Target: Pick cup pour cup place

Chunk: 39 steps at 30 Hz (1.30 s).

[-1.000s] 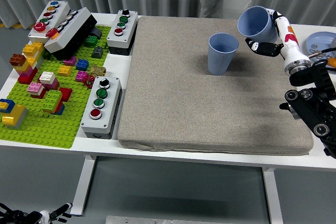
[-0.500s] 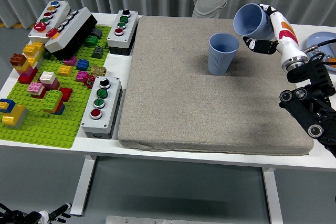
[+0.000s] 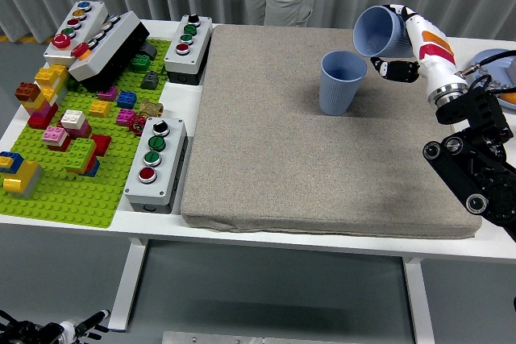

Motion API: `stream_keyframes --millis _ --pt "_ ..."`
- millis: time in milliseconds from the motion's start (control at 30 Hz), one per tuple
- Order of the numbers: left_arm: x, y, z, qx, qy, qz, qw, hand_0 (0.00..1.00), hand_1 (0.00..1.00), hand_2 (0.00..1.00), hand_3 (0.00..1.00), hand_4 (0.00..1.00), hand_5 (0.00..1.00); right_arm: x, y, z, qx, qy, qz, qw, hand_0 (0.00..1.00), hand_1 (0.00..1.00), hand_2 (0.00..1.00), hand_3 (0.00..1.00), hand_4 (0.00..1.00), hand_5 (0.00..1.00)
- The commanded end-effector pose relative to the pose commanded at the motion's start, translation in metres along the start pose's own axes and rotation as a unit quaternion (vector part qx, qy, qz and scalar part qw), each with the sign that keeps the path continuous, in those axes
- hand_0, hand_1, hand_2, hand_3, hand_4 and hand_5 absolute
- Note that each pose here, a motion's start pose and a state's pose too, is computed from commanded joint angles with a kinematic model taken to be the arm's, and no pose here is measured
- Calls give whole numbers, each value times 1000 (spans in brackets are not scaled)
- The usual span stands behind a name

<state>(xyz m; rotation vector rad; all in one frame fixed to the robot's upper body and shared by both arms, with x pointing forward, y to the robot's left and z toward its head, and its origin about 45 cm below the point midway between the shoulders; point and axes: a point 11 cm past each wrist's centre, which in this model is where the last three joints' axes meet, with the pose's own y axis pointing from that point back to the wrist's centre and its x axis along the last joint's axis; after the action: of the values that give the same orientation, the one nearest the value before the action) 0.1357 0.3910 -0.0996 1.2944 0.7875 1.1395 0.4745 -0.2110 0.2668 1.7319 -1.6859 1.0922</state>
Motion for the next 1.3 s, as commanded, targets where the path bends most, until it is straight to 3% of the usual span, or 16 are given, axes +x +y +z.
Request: stream_keyframes --millis 633,1300 --pt "2 0 2 -2 1 2 1000 848 859 890 787 594 998 -1 -1 -9 29 71 -4 997 664 525 463 488 477 2" --pt "3 1 0 1 1 3 1000 848 859 890 787 595 998 -4 -1 -11 44 100 -11 994 668 526 463 484 478 2"
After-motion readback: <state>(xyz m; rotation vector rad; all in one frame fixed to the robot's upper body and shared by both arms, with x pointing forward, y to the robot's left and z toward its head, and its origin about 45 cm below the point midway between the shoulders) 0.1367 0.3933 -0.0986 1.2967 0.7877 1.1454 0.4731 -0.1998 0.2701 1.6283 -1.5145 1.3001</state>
